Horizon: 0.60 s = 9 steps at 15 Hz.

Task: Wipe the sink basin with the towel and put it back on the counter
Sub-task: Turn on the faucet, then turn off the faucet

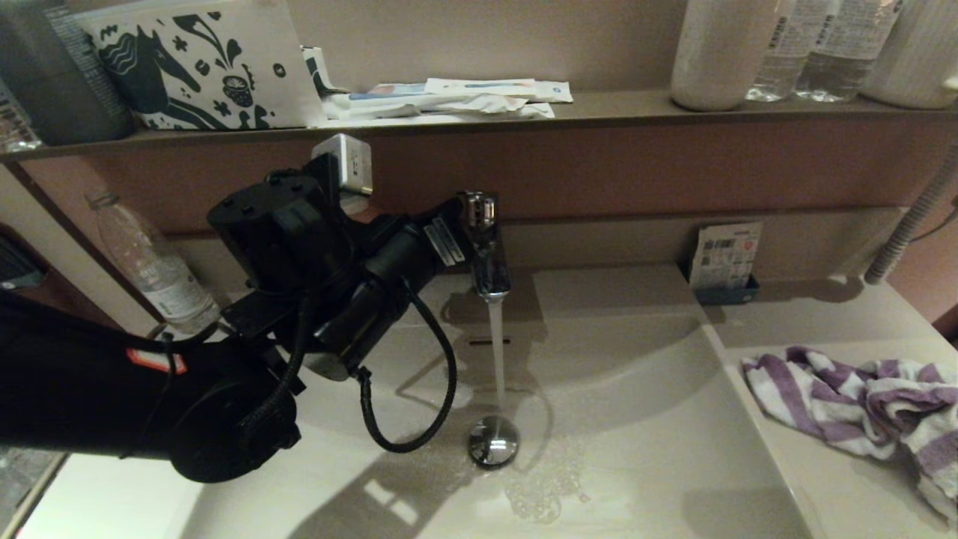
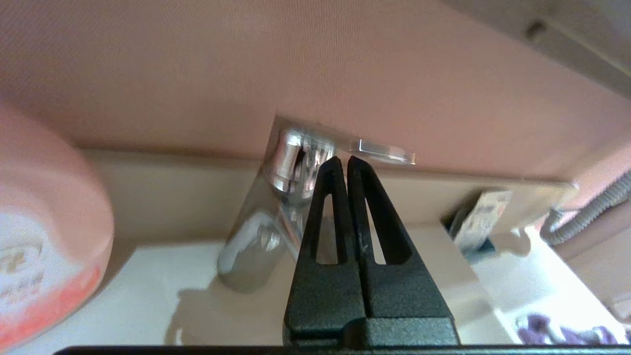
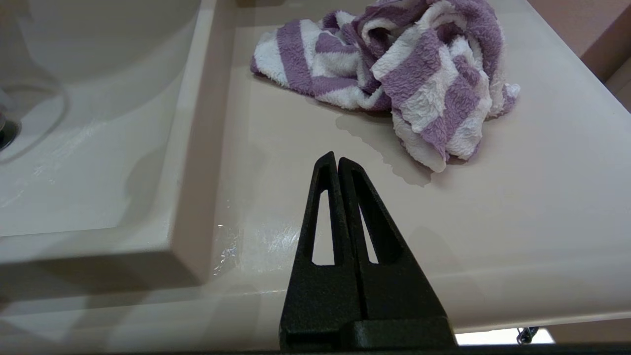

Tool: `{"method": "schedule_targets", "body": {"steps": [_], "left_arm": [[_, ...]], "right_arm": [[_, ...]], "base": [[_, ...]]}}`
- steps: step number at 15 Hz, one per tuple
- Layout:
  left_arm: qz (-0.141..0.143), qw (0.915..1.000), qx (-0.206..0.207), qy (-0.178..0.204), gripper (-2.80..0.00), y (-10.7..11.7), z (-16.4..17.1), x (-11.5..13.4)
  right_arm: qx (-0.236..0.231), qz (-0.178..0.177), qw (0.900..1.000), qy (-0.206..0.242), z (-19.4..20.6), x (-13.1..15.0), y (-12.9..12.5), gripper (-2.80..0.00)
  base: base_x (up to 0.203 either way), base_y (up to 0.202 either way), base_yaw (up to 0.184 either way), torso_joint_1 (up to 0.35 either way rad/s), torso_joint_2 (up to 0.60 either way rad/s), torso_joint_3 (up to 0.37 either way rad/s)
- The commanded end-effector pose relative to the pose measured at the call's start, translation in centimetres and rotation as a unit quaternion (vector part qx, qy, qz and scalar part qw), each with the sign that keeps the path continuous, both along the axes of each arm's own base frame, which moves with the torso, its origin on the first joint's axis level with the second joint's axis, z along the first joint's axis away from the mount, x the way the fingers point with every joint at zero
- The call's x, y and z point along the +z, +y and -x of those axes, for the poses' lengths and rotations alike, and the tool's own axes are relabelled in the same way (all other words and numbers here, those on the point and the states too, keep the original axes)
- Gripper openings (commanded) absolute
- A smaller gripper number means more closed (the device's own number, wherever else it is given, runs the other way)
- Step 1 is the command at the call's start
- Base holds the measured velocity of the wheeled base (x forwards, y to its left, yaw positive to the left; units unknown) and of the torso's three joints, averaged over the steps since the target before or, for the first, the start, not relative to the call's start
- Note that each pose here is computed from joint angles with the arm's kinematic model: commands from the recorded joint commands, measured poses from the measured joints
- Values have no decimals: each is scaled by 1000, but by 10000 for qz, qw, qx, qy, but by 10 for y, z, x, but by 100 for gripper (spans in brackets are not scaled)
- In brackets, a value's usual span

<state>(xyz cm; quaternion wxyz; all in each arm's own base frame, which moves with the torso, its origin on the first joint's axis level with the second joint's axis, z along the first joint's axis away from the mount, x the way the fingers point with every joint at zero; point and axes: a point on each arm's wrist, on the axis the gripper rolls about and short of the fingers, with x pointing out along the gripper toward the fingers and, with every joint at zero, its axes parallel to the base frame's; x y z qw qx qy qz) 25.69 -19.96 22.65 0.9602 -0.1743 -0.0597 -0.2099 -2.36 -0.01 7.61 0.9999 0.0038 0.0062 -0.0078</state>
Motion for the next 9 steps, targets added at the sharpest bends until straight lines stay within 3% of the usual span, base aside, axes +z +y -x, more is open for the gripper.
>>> {"method": "schedule_targets", "body": {"steps": [1, 9], "left_arm": [[-121, 9998, -48, 160, -280, 2, 9, -11], [-374, 9993, 45, -51, -280, 21, 28, -10]], "right_arm": [[1, 0, 10000, -1, 0, 0, 0, -280], [1, 0, 10000, -1, 0, 0, 0, -280]], "base": [[0, 0, 0, 0, 0, 0], [0, 0, 0, 0, 0, 0]]}}
